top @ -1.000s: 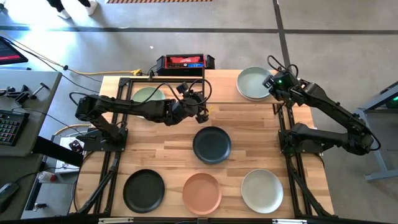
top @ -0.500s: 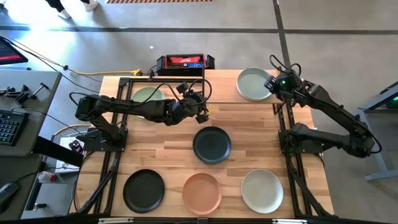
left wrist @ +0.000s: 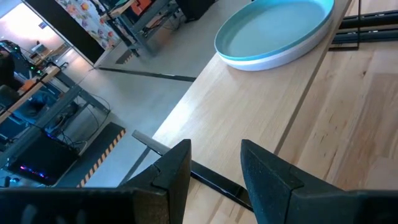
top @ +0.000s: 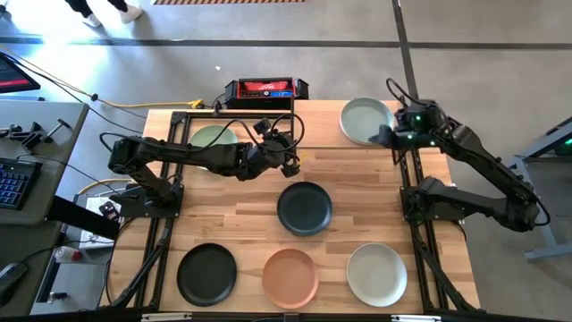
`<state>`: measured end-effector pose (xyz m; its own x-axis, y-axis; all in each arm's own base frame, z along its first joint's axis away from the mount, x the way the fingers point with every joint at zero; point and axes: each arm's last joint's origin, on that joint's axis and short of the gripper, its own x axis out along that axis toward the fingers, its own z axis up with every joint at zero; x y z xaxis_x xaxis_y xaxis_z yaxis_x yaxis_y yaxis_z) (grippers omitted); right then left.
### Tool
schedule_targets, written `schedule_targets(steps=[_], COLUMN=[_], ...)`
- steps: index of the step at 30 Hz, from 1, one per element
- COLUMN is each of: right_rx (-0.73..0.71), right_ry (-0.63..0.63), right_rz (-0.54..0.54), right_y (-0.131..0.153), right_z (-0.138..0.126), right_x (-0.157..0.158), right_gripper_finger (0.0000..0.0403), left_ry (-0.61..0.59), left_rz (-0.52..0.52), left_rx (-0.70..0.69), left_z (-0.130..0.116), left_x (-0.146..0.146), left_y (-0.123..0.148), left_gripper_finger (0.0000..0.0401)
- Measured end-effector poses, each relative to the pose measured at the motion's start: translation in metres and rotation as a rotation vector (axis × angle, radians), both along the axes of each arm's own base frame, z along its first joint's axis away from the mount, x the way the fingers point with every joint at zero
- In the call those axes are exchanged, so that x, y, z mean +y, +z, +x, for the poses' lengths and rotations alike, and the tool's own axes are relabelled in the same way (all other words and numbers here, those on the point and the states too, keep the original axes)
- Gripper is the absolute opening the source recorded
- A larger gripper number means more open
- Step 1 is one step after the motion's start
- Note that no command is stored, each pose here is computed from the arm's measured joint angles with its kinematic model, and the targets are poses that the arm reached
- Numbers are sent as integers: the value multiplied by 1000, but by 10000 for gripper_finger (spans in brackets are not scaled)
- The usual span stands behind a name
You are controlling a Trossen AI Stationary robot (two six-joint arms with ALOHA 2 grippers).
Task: Place and stack plates onto a shelf
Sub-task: Stack the brown plate on the gray plate on the shelf
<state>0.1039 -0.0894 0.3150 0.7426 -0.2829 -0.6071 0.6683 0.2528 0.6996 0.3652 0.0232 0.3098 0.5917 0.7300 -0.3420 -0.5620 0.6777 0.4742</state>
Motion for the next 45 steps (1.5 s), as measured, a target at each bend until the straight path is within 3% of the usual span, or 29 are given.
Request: schedule_targets(steps=[6,19,24,32,37,45], right_rx=[-141,-157,-129,-123,-112,-91], right_ry=[247,579,575,557,536,483], right_rz=[24,-32,-95,-143,-162,-191], right_y=[7,10,10,12,12,11], right_z=[9,32,36,39,40,40], right_x=[8,47,56,61,62,60], right_gripper_finger=[105,105,105,105,105,105], left_ry=[0,0,-8,-155,-263,-231], left_rz=[0,0,-7,-175,-241,-334], left_rx=[0,-1,3,-55,1,159], left_z=[0,0,0,2,0,-16], left_x=[0,0,-1,-23,-41,-63], left_y=[0,0,-1,-4,-9,-25], left_gripper_finger=[130,130,130,130,130,130])
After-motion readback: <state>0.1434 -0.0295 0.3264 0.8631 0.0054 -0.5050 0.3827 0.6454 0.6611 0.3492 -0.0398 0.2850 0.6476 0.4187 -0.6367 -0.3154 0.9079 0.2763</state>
